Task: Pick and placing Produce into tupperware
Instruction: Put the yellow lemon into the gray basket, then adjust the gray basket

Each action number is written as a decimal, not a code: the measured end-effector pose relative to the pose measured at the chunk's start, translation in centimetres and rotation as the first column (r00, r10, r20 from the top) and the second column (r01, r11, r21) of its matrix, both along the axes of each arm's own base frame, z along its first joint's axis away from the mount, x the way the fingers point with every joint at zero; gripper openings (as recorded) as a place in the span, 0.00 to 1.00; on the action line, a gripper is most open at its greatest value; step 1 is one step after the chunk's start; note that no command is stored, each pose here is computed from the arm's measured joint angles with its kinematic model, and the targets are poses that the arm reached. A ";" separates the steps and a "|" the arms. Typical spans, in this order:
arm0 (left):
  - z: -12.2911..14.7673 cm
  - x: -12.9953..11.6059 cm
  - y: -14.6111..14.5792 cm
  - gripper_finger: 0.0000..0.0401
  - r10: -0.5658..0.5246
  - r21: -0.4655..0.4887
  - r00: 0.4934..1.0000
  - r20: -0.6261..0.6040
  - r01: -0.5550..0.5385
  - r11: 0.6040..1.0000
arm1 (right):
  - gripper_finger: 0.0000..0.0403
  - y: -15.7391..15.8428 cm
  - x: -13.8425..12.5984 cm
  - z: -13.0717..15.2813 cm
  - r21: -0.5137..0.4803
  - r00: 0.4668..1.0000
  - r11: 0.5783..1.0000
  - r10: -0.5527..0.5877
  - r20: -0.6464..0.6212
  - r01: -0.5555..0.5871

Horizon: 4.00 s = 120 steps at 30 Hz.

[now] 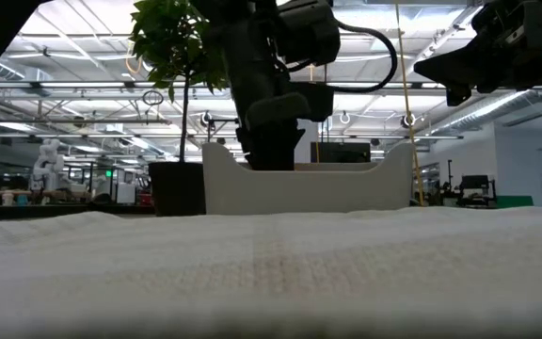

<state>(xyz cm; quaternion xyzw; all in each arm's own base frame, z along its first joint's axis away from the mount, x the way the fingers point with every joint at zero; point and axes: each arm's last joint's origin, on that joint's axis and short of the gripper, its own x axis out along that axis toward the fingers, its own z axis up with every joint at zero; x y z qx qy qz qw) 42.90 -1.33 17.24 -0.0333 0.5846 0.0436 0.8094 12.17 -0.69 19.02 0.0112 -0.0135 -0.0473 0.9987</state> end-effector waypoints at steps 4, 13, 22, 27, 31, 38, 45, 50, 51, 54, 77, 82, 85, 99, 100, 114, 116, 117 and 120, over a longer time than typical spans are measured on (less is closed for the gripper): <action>0.0 0.0 0.0 0.53 -0.009 0.003 1.000 -0.001 0.009 1.000 | 0.00 0.0 0.0 0.0 0.000 1.000 1.000 0.000 0.000 0.000; 0.0 0.0 -0.1 0.53 -0.071 -0.009 0.998 -0.002 0.070 0.997 | 0.00 0.0 0.0 0.0 0.000 1.000 1.000 0.000 0.000 0.000; 0.0 0.1 0.1 0.53 -0.098 -0.051 0.995 0.012 0.098 0.994 | 0.00 0.0 0.0 0.0 0.000 1.000 1.000 0.000 0.000 0.000; 0.1 0.1 0.6 0.53 -0.098 -0.059 0.995 0.014 0.098 0.993 | 0.00 0.0 0.0 0.0 0.000 1.000 1.000 0.000 -0.001 0.000; 0.1 0.1 1.0 0.53 -0.098 -0.061 0.995 0.014 0.099 0.993 | 0.00 0.0 0.0 0.0 0.000 1.000 1.000 0.000 -0.001 0.000; 0.1 0.2 1.3 0.55 -0.119 -0.091 0.993 0.022 0.121 0.989 | 0.00 0.0 0.0 0.0 0.000 1.000 1.000 0.000 -0.001 0.000; 0.1 0.2 1.3 0.60 -0.124 -0.090 0.992 0.028 0.126 0.988 | 0.00 0.0 0.0 0.0 0.000 1.000 1.000 0.000 -0.001 0.000; 0.1 0.2 1.3 0.60 -0.123 -0.090 0.992 0.029 0.125 0.988 | 0.00 0.0 0.0 0.0 0.000 1.000 1.000 0.000 -0.001 0.000; 0.1 0.2 1.3 0.60 -0.124 -0.090 0.992 0.028 0.126 0.988 | 0.00 0.0 0.0 0.0 0.000 1.000 1.000 0.000 -0.001 0.000; 0.1 0.2 1.3 0.60 -0.131 -0.087 0.991 0.029 0.133 0.987 | 0.00 0.0 0.0 0.0 0.000 1.000 1.000 0.000 -0.001 0.000; 13.1 -6.3 -0.8 0.02 -0.242 0.215 0.926 0.289 0.183 0.959 | 0.00 0.1 -0.1 0.1 0.017 0.999 0.999 0.027 0.016 -0.028; 12.6 -9.6 -0.2 0.00 -0.166 0.204 0.888 0.428 0.084 0.975 | 0.00 0.1 -0.2 0.2 0.017 0.999 0.999 0.027 0.025 -0.028; 11.7 -11.9 0.0 0.00 -0.106 0.161 0.838 0.535 0.023 0.987 | 0.00 0.1 -0.2 0.2 0.023 0.999 0.999 0.028 0.021 -0.028; 2.6 -16.6 -1.1 0.00 0.166 0.027 0.827 0.538 -0.214 0.977 | 0.00 0.1 1.0 -1.3 0.080 0.992 0.995 0.062 -0.109 -0.054; 2.2 -16.8 -1.2 0.00 0.178 0.010 0.823 0.540 -0.218 0.976 | 0.00 0.2 1.2 -1.5 0.090 0.989 0.994 0.078 -0.129 -0.067; -1.0 -16.6 -1.7 0.00 0.263 -0.004 0.825 0.501 -0.302 0.953 | 0.00 1.8 3.4 -4.6 0.176 0.920 0.972 0.207 -0.332 -0.155; -1.3 -16.6 -1.6 0.00 0.276 0.007 0.823 0.496 -0.321 0.947 | 0.00 1.8 3.6 -5.0 0.187 0.914 0.972 0.203 -0.351 -0.143; -1.4 -16.5 -1.6 0.00 0.284 0.006 0.822 0.493 -0.329 0.944 | 0.00 1.8 3.7 -5.2 0.191 0.912 0.972 0.199 -0.358 -0.137; -1.8 -16.5 -1.5 0.00 0.306 0.002 0.824 0.477 -0.350 0.937 | 0.00 1.8 4.1 -5.6 0.200 0.910 0.973 0.182 -0.372 -0.113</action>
